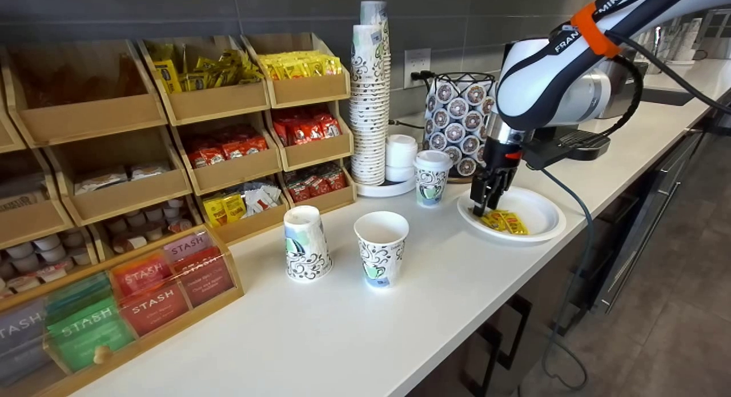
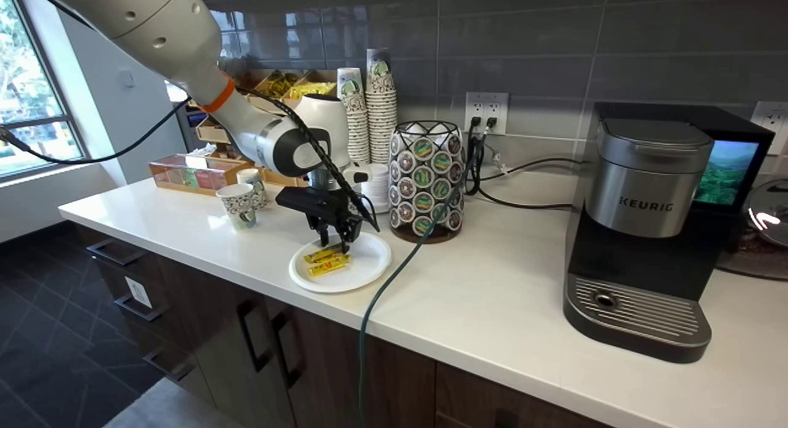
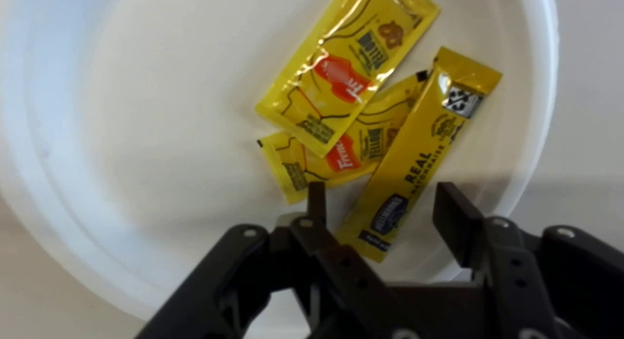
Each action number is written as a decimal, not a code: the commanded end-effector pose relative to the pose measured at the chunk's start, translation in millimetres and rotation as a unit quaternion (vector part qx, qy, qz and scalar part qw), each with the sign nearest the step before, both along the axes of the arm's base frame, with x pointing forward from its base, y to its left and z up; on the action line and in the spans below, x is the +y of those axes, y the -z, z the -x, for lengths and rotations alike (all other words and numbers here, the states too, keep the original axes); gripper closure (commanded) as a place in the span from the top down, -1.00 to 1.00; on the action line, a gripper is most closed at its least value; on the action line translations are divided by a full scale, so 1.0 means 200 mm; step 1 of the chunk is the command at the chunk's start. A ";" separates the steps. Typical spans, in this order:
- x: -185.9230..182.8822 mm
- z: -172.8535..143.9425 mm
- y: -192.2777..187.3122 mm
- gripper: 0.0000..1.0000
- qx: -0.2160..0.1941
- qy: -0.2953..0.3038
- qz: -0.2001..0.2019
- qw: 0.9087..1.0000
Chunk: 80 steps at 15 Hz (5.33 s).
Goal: Remove the yellow sachet from the white plate and put it in the paper cup on the left
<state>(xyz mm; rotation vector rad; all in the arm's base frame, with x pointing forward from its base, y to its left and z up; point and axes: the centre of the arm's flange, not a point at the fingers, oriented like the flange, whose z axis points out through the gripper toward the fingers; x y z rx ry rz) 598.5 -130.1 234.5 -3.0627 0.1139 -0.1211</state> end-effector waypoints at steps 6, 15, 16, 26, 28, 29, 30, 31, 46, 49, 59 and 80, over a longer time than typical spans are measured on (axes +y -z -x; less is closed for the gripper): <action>0.00 -0.05 0.05 0.09 0.008 0.003 -0.020 1.000; -0.02 -0.06 0.06 -0.74 0.007 0.007 -0.020 1.000; -0.02 -0.05 0.06 -0.90 0.007 0.007 -0.021 1.000; 0.12 0.07 -0.12 -0.99 -0.016 -0.001 -0.029 0.999; 0.23 0.12 -0.19 -0.99 -0.022 -0.026 -0.037 0.999; 0.29 0.14 -0.22 -0.99 -0.032 -0.044 -0.044 0.998; 0.35 0.15 -0.24 -0.99 -0.046 -0.073 -0.040 0.995; 0.43 0.14 -0.28 -0.99 -0.066 -0.102 -0.051 0.991; 1.05 0.05 -0.68 -0.99 -0.318 -0.353 -0.199 0.857; 0.98 0.01 -0.65 -0.99 -0.327 -0.394 -0.244 0.824; 0.83 0.04 -0.44 -0.99 -0.318 -0.464 -0.351 0.749; 0.89 -0.21 -0.27 -0.33 -0.364 -0.398 -0.370 0.756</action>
